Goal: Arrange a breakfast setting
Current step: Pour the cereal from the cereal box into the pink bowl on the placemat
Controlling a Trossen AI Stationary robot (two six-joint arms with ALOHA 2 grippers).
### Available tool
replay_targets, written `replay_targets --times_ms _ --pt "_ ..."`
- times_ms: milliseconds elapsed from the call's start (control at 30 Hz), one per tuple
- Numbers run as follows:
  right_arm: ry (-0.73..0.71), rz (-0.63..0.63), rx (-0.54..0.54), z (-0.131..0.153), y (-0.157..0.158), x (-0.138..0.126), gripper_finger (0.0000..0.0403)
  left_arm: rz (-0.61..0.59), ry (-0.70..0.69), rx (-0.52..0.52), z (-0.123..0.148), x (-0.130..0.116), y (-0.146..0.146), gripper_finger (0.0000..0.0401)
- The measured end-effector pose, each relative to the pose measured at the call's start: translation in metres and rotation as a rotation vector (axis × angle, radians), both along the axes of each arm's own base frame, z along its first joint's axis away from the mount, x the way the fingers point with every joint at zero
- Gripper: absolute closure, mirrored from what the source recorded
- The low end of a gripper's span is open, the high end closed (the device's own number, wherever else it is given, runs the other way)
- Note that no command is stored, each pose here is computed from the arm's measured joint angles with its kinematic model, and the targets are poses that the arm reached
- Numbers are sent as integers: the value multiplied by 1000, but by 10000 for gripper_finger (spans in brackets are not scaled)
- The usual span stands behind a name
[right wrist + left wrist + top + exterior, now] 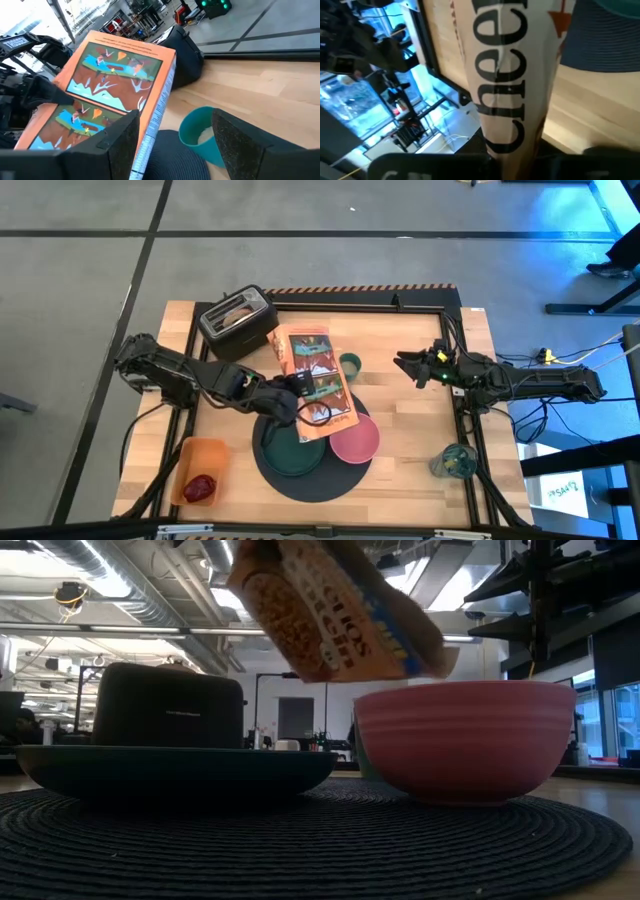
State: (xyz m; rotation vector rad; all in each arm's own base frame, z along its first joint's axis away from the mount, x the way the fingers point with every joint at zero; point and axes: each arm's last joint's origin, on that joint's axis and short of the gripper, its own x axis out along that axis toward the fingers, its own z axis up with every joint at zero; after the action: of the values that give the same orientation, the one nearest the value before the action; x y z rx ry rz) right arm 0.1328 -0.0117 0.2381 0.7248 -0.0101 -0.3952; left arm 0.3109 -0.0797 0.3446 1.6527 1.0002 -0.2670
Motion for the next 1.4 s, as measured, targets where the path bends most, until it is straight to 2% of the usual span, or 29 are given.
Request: replay_targets --times_ms 333,567,1400 --pt "-2 -1 4 0 0 0 166 -66 40 91 1 1 0 399" --pt "22 -1 5 -2 0 0 166 -102 82 198 2 1 1 397" --pt "29 -5 -2 -3 0 0 166 -119 65 191 3 0 -6 394"
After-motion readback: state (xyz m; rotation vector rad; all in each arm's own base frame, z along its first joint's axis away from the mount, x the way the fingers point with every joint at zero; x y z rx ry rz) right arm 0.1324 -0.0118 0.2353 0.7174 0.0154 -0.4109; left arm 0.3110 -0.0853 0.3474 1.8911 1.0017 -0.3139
